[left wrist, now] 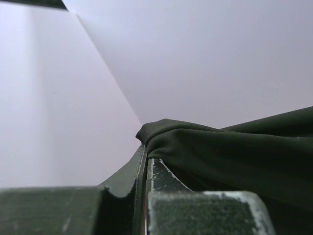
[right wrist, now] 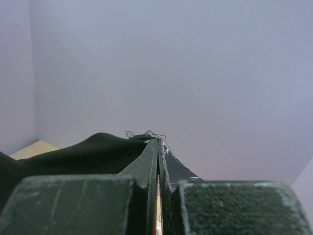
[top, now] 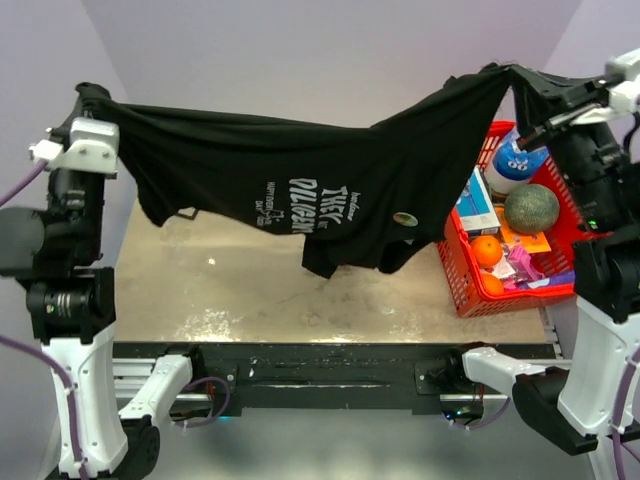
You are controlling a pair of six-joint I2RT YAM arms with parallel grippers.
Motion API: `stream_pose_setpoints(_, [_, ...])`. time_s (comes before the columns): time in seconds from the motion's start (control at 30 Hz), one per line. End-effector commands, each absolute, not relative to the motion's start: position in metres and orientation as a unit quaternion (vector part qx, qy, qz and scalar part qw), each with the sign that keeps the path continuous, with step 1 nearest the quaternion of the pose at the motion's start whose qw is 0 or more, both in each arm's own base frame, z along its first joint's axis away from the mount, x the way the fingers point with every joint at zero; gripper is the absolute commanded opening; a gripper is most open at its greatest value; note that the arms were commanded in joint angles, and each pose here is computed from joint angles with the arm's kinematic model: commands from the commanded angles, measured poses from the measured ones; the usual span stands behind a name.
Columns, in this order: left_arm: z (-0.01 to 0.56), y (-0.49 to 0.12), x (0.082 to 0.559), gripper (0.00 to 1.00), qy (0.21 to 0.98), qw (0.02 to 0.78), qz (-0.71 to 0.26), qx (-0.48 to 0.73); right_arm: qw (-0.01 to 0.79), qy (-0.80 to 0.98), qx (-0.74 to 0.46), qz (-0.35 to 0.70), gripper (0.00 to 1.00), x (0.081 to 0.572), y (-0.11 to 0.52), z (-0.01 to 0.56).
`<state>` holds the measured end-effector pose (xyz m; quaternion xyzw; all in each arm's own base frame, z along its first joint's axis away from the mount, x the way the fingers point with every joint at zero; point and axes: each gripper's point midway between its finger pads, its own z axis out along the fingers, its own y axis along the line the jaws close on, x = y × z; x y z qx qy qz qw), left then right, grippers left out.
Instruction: Remove the brooch from the garment
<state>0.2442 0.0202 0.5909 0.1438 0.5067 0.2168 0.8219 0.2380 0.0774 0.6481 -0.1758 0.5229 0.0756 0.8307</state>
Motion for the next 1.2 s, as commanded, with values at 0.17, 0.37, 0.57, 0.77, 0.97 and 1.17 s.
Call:
stream_pose_setpoints(0.17, [0.658, 0.026, 0.186, 0.0, 0.416, 0.863, 0.261, 0.12, 0.889, 0.439, -0.127, 0.035, 0.0, 0.178, 0.046, 0.72])
stream_pose_setpoints(0.37, [0.651, 0.027, 0.193, 0.0, 0.416, 0.858, 0.274, 0.125, 0.89, 0.438, -0.126, 0.032, 0.0, 0.198, 0.049, 0.72])
stream_pose_setpoints(0.57, [0.598, 0.022, 0.26, 0.0, 0.48, 0.828, 0.246, 0.152, 0.868, 0.475, -0.14, 0.033, 0.0, 0.26, 0.062, 0.682])
stream_pose_setpoints(0.77, [0.598, 0.014, 0.295, 0.0, 0.493, 0.826, 0.216, 0.166, 0.872, 0.471, -0.128, 0.025, 0.0, 0.294, 0.063, 0.691])
stream_pose_setpoints(0.97, [0.618, 0.012, 0.291, 0.0, 0.472, 0.841, 0.211, 0.159, 0.888, 0.445, -0.11, 0.02, 0.0, 0.291, 0.058, 0.717])
stream_pose_setpoints(1.17, [0.632, 0.013, 0.264, 0.0, 0.452, 0.852, 0.219, 0.151, 0.902, 0.42, -0.103, 0.007, 0.0, 0.256, 0.048, 0.732])
